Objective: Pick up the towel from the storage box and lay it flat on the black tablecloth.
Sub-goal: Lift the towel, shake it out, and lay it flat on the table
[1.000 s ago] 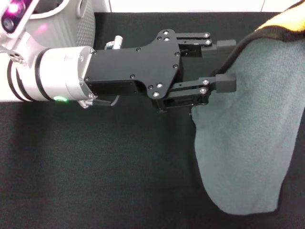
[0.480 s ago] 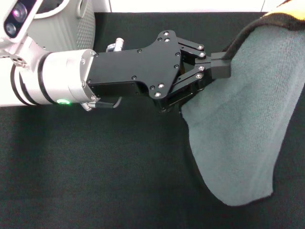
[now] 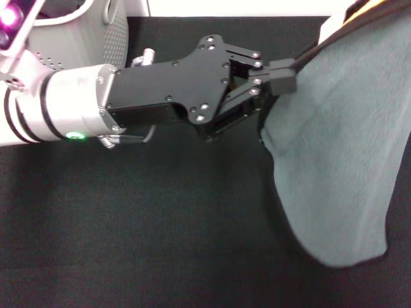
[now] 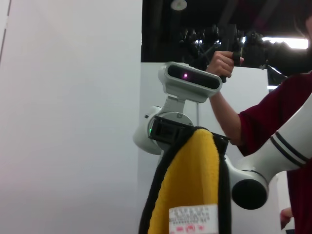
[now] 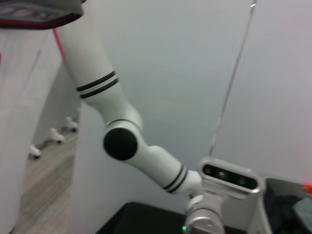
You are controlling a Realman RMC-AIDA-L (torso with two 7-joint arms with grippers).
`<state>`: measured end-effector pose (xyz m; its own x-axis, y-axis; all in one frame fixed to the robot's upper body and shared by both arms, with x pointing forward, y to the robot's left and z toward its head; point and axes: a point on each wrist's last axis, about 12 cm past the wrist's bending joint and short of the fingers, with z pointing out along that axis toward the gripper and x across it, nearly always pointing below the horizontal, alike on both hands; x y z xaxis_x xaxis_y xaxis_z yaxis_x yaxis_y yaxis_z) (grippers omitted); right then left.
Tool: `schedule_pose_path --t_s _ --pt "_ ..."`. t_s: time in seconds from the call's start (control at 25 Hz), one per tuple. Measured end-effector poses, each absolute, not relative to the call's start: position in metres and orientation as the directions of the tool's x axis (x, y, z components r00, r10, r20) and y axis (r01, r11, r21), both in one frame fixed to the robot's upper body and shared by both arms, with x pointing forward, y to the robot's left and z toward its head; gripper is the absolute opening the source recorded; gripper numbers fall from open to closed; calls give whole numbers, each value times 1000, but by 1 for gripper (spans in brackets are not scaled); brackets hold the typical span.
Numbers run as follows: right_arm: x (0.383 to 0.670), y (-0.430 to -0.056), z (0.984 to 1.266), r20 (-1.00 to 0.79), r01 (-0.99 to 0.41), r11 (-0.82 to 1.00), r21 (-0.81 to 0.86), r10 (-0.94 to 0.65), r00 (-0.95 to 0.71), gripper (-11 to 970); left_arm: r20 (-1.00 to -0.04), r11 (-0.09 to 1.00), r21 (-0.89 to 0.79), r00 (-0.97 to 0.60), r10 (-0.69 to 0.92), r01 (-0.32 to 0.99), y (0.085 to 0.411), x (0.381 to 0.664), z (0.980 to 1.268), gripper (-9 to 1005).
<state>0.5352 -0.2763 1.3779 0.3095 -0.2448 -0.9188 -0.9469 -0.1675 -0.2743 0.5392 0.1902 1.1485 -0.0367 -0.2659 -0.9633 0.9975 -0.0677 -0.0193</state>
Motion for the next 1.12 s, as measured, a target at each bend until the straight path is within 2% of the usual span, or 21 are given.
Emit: schedule_pose_path --t_s 0.36,0.52,0.72,0.88,1.12 --pt "542 -301 1370 -954 -968 -41 -248 -162 251 17 -961 29 -9 -1 -275 1000 221 538 1151 43" --pt "546 -299 1363 -956 -971 -35 -235 -169 238 17 -960 56 -10 6 -279 998 223 540 1151 54" --pt "546 -297 1362 -954 -970 -40 -238 -176 241 17 -956 142 -31 12 -292 989 221 546 1148 67" --pt "544 -294 1365 -950 -967 -55 -249 -181 255 18 -969 147 -44 -7 -246 988 215 550 1143 78" --pt "541 -291 1368 -944 -962 -73 -263 -189 272 18 -980 89 -25 -6 -201 996 201 550 1141 312"
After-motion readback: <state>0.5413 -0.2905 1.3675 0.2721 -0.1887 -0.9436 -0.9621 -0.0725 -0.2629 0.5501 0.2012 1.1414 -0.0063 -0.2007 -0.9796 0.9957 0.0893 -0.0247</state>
